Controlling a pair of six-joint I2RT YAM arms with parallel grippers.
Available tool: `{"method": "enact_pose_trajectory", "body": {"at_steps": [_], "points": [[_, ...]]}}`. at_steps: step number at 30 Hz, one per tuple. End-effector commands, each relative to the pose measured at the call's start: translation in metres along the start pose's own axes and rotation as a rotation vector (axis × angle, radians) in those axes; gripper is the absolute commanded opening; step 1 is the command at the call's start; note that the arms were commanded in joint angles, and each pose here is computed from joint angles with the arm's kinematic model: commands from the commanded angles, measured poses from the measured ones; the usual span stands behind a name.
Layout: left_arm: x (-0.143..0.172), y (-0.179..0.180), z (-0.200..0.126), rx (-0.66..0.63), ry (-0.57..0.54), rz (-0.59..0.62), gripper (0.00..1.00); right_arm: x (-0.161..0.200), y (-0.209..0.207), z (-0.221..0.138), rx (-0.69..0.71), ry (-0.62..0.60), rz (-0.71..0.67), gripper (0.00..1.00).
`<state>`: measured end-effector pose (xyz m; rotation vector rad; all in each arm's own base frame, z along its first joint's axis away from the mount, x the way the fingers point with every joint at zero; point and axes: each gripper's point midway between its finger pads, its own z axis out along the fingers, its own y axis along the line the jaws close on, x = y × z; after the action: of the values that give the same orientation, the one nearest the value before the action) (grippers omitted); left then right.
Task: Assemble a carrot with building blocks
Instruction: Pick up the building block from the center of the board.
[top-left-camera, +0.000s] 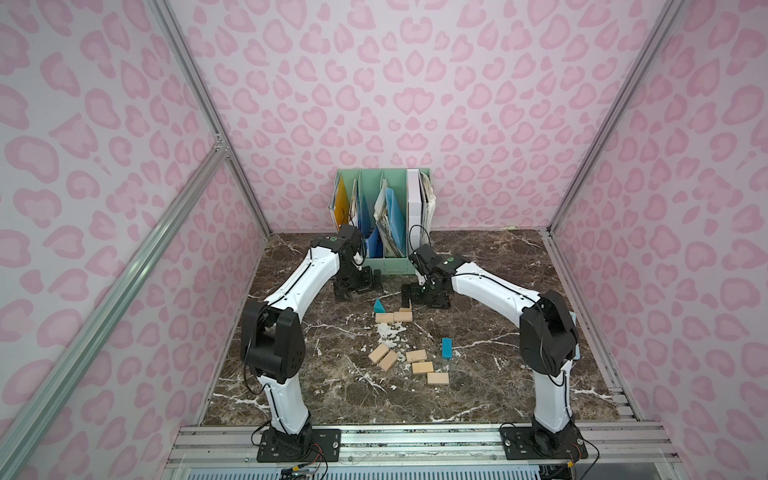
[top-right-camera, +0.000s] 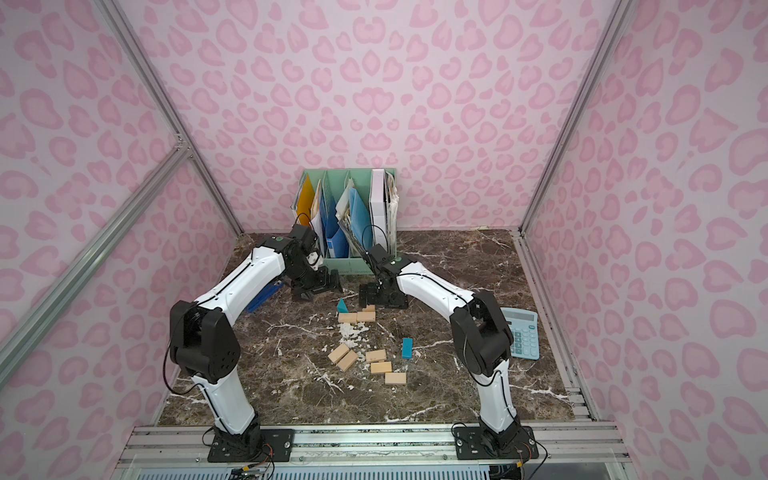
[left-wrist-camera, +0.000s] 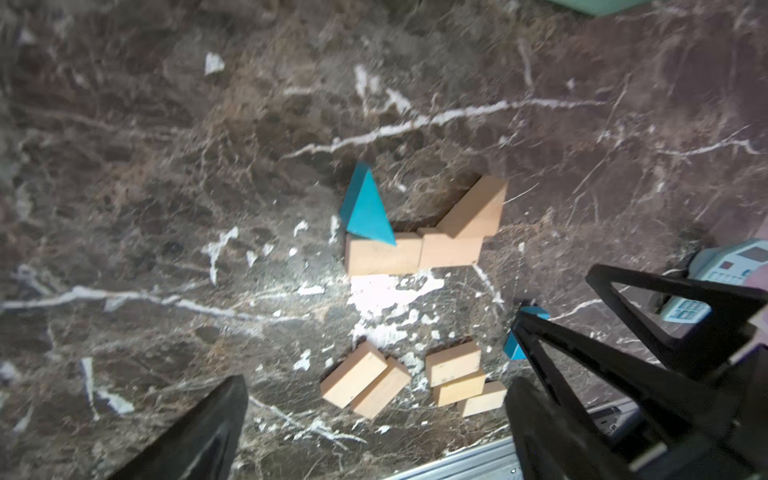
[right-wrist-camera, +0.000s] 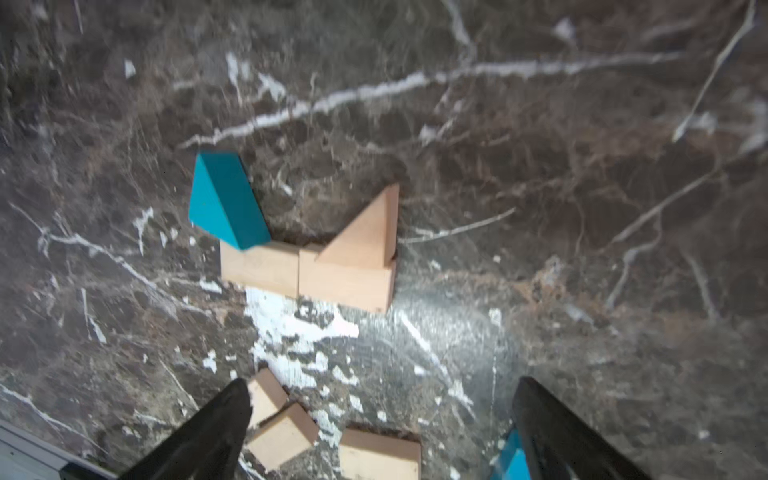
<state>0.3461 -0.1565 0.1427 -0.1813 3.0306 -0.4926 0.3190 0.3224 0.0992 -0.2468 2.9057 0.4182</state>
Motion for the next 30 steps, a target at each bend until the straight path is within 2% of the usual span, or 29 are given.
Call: {"method": "enact_pose_trajectory", "body": {"at_steps": [1,7,14,17,21,25,30], "points": [[0.032,0.015,-0.003,-0.03,0.059,0.015,0.99,0.025,-0.005,-0.006,0.053,0.016,-0.013,0.99],[0.08,0.032,-0.003,-0.028,0.117,-0.028,0.98,0.066,-0.005,0.005,0.046,0.072,0.016,0.99],[0.128,0.052,0.015,-0.014,0.185,-0.081,0.98,0.11,0.006,0.029,0.052,0.159,-0.015,0.99],[0.133,0.061,0.015,-0.051,0.176,-0.098,0.97,0.129,0.007,0.034,0.11,0.201,-0.062,0.99],[0.129,0.058,0.013,-0.05,0.166,-0.138,0.98,0.136,0.014,0.042,0.085,0.204,-0.075,0.99],[0.126,0.054,0.009,-0.041,0.16,-0.157,0.97,0.133,0.006,0.05,0.107,0.19,-0.07,0.89],[0.128,0.056,0.007,-0.045,0.154,-0.148,0.97,0.125,0.002,0.055,0.118,0.171,-0.075,0.85]]}}
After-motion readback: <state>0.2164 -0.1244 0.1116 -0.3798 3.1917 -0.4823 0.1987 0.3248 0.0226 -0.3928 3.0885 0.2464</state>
